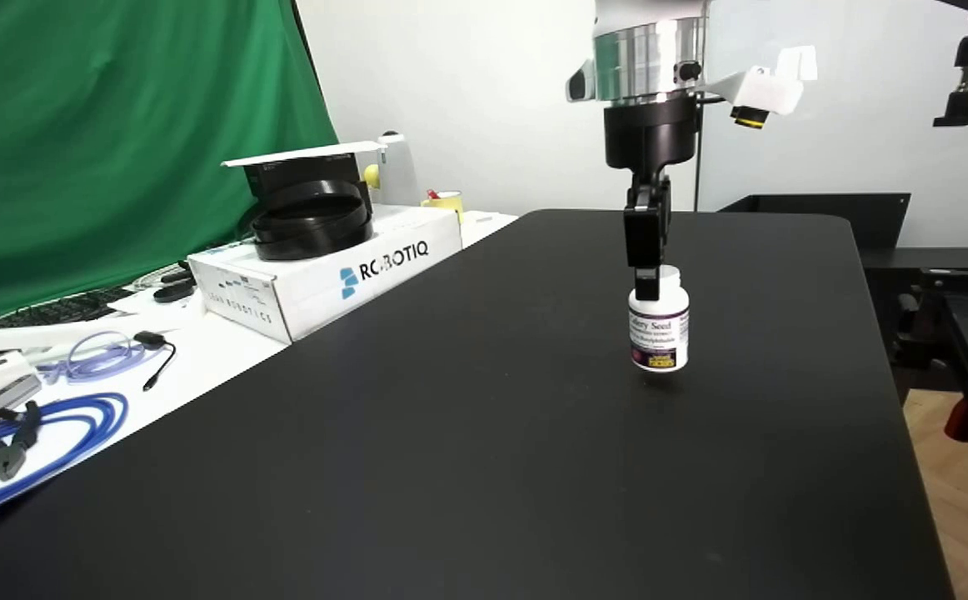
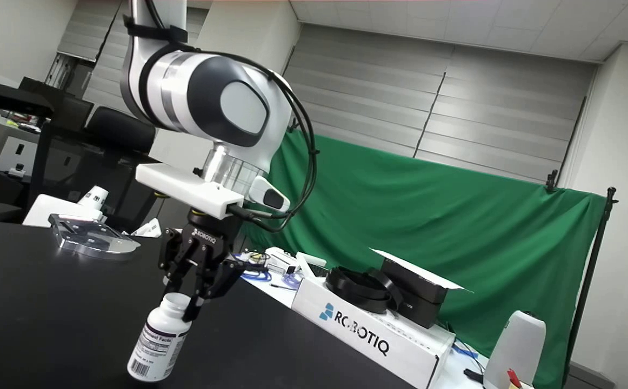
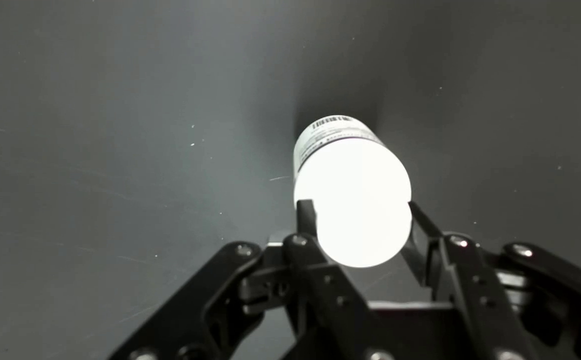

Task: Move the bottle backward

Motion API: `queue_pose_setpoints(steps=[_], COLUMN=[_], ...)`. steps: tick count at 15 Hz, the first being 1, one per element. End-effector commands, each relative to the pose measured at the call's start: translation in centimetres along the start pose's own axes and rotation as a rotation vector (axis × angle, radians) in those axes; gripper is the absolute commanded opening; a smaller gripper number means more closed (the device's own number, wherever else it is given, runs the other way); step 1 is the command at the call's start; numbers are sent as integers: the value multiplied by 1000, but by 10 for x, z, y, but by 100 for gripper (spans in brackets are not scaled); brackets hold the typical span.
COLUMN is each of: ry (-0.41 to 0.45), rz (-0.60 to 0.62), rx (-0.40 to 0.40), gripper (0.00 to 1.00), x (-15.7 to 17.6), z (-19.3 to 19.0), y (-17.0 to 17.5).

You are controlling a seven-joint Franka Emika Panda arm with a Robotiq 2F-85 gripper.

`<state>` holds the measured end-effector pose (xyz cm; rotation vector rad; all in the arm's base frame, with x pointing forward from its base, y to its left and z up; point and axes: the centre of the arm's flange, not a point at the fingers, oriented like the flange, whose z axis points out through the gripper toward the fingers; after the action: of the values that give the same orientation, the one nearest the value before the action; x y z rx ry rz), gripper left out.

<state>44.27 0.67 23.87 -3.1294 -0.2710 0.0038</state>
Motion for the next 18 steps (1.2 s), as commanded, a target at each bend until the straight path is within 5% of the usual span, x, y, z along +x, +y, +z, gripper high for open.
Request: queue_pose_setpoints(steps=[1,7,8,14,18], ry=[11,-14,-28,-56,-76], rz=[2,-16,-25,-12,-19], rx=[-16,-26,-22,22,8], gripper=[19,19,69,100,100], x=[-5,-4,-3,19,24], z=[8,22,18,-65,-109], y=[6,6,5,8,7])
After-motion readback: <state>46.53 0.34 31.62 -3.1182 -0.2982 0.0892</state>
